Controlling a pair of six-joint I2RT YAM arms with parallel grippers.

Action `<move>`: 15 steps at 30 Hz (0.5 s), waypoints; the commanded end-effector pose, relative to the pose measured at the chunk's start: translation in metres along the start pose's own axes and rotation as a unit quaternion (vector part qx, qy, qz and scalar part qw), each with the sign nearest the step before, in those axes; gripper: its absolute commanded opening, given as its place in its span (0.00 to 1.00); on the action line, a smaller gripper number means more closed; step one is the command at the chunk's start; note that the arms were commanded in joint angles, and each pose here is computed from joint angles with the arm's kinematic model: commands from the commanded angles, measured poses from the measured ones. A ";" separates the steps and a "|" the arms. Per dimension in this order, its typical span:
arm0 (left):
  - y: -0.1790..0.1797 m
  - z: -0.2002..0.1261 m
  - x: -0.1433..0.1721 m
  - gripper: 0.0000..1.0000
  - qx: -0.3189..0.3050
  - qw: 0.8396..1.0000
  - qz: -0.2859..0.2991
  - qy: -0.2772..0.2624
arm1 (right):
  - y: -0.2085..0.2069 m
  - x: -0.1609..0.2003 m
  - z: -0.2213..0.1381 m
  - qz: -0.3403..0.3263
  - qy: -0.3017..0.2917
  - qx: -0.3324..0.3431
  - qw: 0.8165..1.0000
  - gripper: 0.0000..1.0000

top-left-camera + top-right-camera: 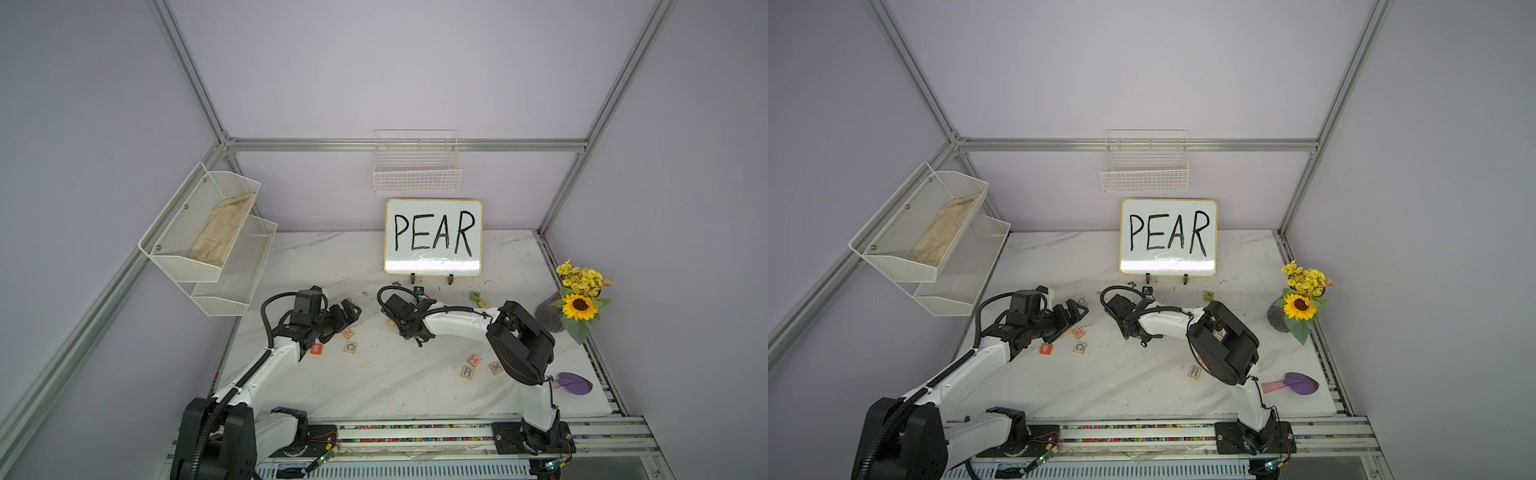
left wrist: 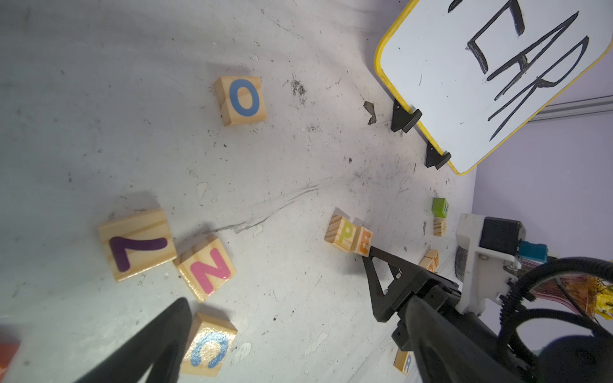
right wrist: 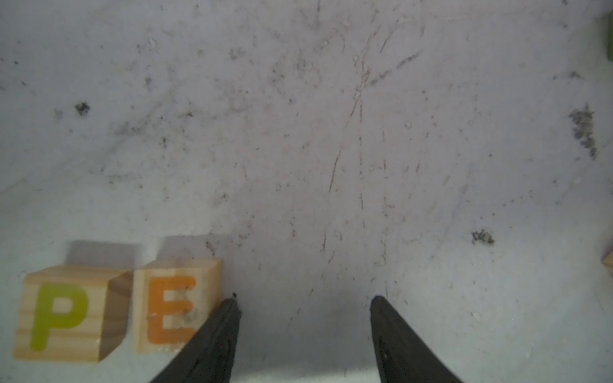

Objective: Spell the uppercase word “pear” with letter blocks
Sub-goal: Adjust the letter block at the center of the board.

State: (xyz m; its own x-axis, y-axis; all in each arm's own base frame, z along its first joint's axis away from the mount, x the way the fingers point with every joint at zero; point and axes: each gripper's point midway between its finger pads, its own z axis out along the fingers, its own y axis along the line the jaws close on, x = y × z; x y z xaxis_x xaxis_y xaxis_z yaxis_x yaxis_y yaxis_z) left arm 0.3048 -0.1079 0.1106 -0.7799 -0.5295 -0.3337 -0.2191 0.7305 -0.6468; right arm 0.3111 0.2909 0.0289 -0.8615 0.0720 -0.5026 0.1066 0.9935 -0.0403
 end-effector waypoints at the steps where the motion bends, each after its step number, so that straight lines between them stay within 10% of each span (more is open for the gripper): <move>1: -0.029 -0.012 -0.024 1.00 0.037 0.999 0.017 -0.033 | -0.006 -0.003 -0.006 0.002 -0.007 0.015 1.000 0.66; 15: -0.051 -0.017 -0.039 1.00 0.052 0.997 0.054 -0.036 | -0.030 -0.067 -0.067 0.036 -0.094 -0.011 0.995 0.68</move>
State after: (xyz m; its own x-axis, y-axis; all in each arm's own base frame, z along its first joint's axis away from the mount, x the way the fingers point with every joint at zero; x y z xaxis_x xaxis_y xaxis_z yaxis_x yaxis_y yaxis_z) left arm 0.3122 -0.1134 0.1201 -0.7921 -0.5023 -0.3469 -0.1794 0.7347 -0.6542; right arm 0.3259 0.2825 0.1018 -0.7749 0.1122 -0.6221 0.1159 0.9927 0.0347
